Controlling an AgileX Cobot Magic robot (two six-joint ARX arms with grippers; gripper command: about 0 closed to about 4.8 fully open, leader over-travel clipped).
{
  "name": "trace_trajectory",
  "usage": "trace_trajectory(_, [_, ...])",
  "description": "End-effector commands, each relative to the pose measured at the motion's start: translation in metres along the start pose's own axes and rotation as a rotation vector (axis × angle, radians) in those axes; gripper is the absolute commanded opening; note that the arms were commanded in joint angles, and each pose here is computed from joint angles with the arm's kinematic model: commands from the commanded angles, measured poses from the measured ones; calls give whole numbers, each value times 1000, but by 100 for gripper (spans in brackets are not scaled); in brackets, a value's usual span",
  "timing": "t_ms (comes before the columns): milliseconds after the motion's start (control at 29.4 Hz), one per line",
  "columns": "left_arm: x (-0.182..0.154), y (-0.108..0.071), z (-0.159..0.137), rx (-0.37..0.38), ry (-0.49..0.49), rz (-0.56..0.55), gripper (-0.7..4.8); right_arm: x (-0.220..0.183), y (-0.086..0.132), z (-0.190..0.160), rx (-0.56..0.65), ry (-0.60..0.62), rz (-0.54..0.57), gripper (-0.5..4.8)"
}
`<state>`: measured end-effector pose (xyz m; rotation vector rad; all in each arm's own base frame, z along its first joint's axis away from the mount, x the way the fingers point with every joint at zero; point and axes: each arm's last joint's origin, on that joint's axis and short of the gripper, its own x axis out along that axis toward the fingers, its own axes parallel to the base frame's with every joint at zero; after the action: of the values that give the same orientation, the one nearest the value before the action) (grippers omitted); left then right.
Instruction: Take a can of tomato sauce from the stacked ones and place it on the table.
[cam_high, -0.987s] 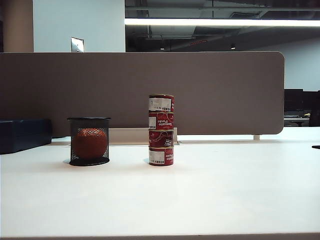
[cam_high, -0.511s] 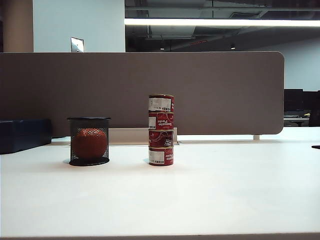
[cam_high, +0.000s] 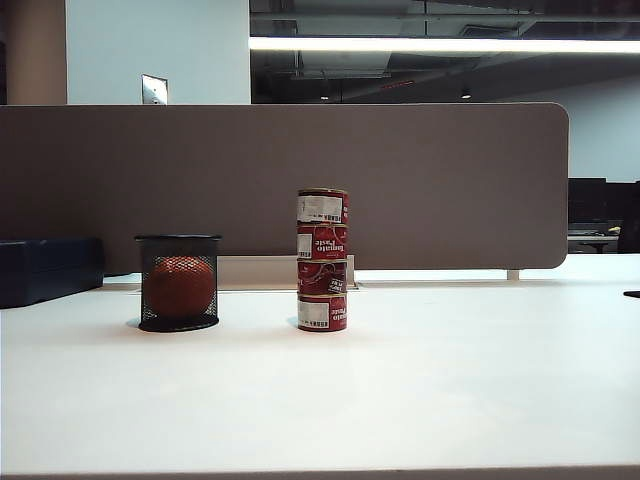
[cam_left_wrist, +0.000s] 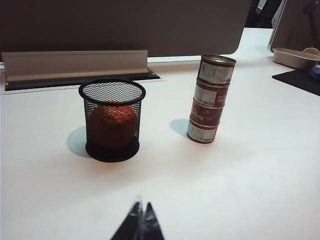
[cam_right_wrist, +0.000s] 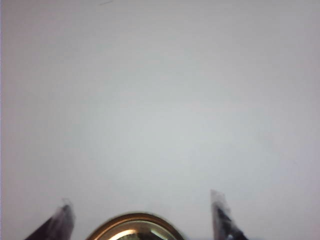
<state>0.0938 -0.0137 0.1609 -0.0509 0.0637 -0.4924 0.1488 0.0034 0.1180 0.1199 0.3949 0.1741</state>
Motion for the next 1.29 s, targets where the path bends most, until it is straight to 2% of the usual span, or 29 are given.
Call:
trace_trajectory(34, [0, 0, 3, 13, -17, 1, -5, 0, 0, 3, -4, -22, 5, 415])
trace_trajectory(340, [0, 0, 3, 13, -17, 1, -5, -1, 1, 12, -21, -119, 14, 413])
trace_trajectory(443, [0, 0, 3, 12, -17, 1, -5, -1, 2, 14, -24, -130, 36, 337])
trace_trajectory(511, [0, 0, 2, 12, -17, 1, -5, -1, 3, 15, -28, -142, 48, 230])
trace_trajectory(545, [0, 0, 2, 12, -17, 1, -6, -1, 3, 16, -32, -157, 50, 197])
trace_trajectory(647, [0, 0, 3, 12, -17, 1, -5, -2, 3, 20, -39, -191, 53, 195])
trace_trajectory(681, [0, 0, 3, 12, -17, 1, -5, -2, 3, 21, -43, -205, 55, 167])
trace_trajectory(749, [0, 0, 3, 12, -17, 1, -5, -3, 4, 24, -53, -236, 81, 38])
trace_trajectory(783, [0, 0, 3, 12, -17, 1, -5, -3, 5, 25, -58, -248, 94, -4])
trace_trajectory(1294, [0, 0, 2, 13, -17, 1, -5, -8, 7, 37, -58, -361, 118, -9])
